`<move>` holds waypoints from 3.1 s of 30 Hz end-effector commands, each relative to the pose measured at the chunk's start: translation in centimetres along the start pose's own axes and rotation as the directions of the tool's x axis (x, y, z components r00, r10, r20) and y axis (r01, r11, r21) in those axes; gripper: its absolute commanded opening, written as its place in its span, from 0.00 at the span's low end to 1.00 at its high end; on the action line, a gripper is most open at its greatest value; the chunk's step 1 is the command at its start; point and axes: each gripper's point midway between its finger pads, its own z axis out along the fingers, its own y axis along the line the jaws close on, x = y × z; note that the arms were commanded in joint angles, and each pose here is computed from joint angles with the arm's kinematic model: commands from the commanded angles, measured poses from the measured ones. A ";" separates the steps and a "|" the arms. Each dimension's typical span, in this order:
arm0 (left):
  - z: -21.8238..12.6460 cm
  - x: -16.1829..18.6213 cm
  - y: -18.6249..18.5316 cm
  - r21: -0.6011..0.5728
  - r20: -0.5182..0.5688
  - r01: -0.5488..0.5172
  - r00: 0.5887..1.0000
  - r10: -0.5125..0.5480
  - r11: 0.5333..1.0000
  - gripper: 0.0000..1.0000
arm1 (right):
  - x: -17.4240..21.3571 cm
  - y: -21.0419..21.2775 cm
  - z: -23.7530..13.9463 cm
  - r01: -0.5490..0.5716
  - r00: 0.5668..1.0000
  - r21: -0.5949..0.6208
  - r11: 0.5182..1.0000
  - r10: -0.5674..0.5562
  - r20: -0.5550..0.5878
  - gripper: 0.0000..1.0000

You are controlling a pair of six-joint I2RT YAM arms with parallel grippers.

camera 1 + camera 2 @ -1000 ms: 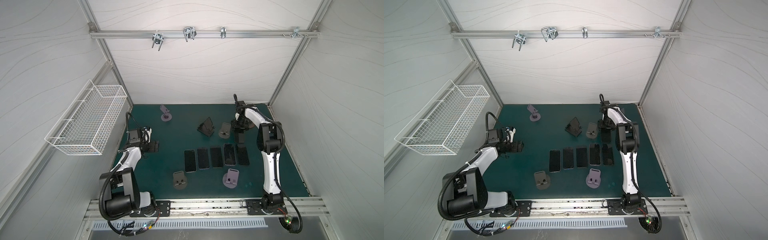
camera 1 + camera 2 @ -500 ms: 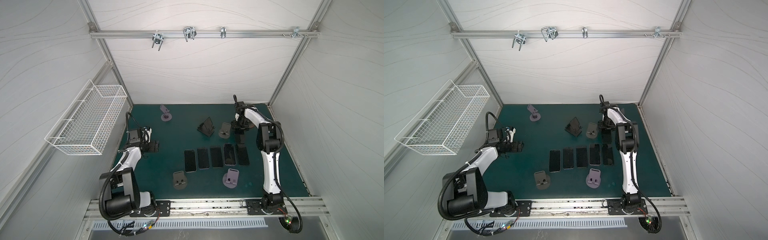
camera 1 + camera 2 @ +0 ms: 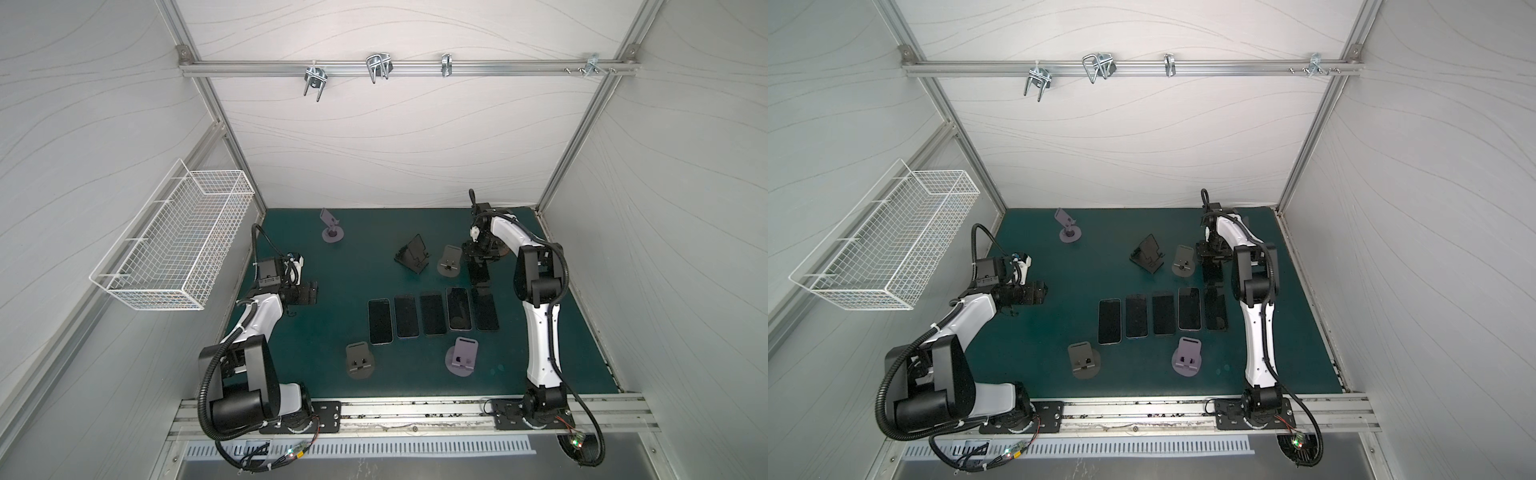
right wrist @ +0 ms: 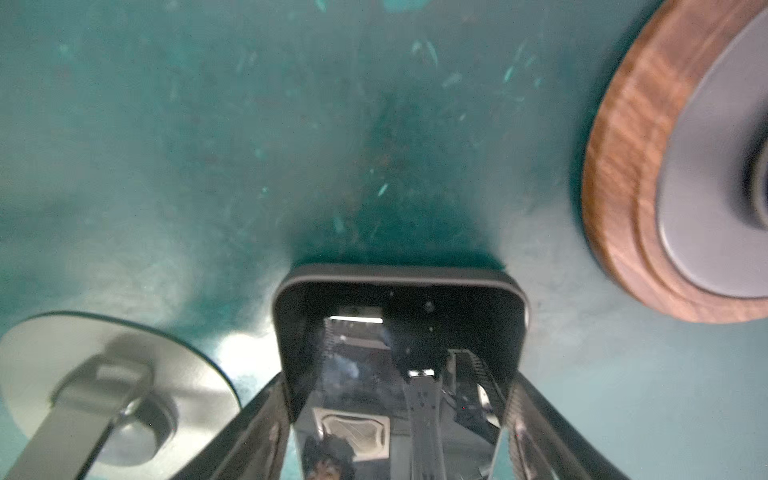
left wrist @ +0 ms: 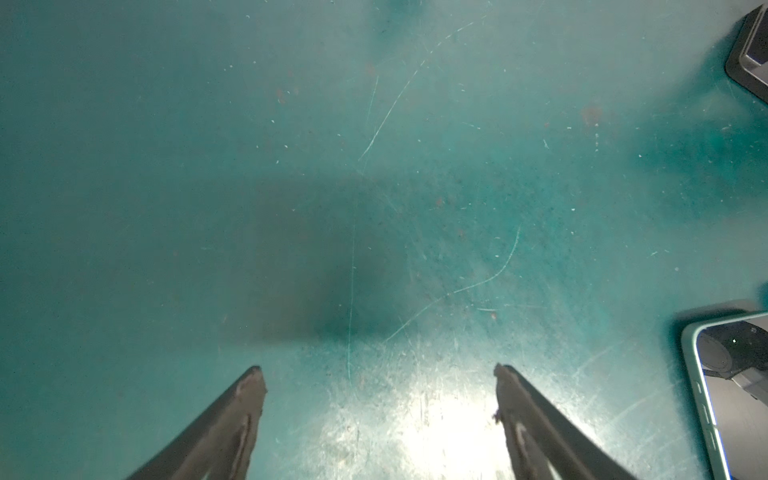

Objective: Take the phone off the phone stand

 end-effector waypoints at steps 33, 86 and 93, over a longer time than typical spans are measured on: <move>-0.4 -1.6 0.3 -0.010 0.030 -0.022 0.999 0.022 1.000 0.88 | 0.7 -2.6 -21.6 -0.185 0.767 -0.021 0.983 0.158 0.622 0.99; -0.7 -5.4 -3.2 -0.012 0.666 0.055 0.745 -0.033 0.998 1.00 | 7.7 -4.8 -7.0 -0.022 0.504 -0.033 0.999 0.039 0.863 0.99; 1.7 -5.1 -3.9 -0.076 0.614 0.020 0.789 0.031 0.997 1.00 | 7.5 -4.8 -6.8 -0.030 0.509 -0.024 0.999 0.036 0.860 0.99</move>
